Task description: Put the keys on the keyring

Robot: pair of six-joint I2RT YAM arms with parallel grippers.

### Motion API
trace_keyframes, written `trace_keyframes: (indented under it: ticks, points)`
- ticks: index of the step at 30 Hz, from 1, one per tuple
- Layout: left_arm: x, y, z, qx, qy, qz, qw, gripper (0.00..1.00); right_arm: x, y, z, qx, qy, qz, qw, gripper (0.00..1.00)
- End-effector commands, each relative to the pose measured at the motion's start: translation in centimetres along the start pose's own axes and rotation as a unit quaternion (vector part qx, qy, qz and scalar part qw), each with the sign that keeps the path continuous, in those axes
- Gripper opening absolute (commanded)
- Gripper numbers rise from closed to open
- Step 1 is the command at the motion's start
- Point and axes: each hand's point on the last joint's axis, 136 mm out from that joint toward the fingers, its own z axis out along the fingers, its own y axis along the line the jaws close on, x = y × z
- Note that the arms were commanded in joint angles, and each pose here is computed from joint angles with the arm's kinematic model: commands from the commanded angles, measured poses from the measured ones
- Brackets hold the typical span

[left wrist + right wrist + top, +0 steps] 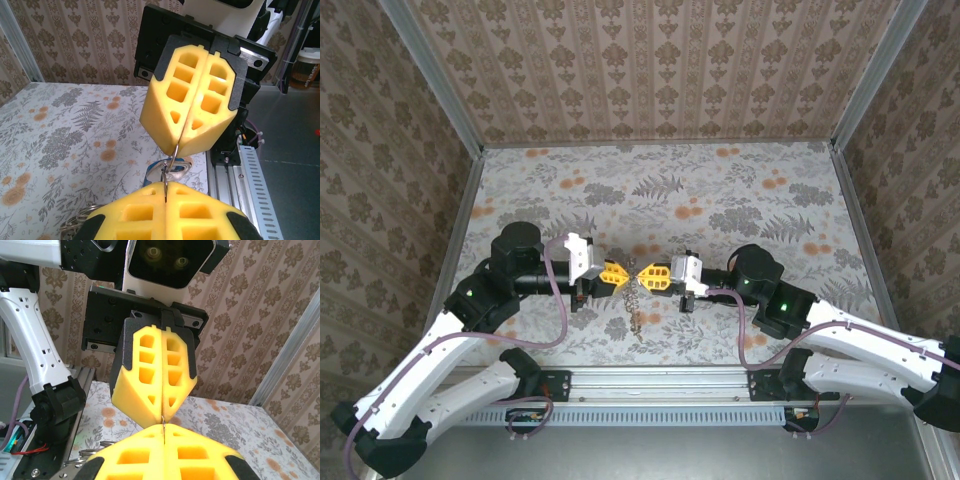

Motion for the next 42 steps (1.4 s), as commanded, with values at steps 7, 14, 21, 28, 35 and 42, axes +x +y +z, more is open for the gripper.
trace_keyframes:
  ticks: [7, 14, 21, 28, 35, 42]
  points:
    - [-1.5, -0.6, -0.5, 0.011, -0.024, 0.022, 0.999, 0.0, 0.3, 0.5, 0.2, -0.012, -0.002, -0.004, 1.0, 0.0]
    - [-1.5, -0.8, -0.6, 0.015, -0.025, 0.023, 0.999, 0.0, 0.7, 0.2, 0.3, -0.003, 0.005, -0.006, 1.0, 0.0]
    - [-1.6, -0.9, -0.6, 0.017, -0.026, 0.024, 0.999, 0.0, 0.9, -0.1, 0.1, 0.004, 0.007, -0.007, 1.0, 0.0]
    - [-1.7, -0.9, -0.7, 0.018, -0.027, 0.025, 0.999, 0.0, 0.9, -0.2, 0.0, 0.006, 0.007, -0.008, 1.0, 0.0]
    - [-1.7, -1.0, -0.7, 0.021, -0.028, 0.024, 0.999, 0.0, 1.1, -0.4, 0.0, 0.011, 0.009, -0.009, 1.0, 0.0]
    - [-1.8, -1.1, -0.7, 0.023, -0.029, 0.025, 0.999, 0.0, 1.3, -0.4, 0.0, 0.01, 0.011, -0.007, 1.0, 0.0]
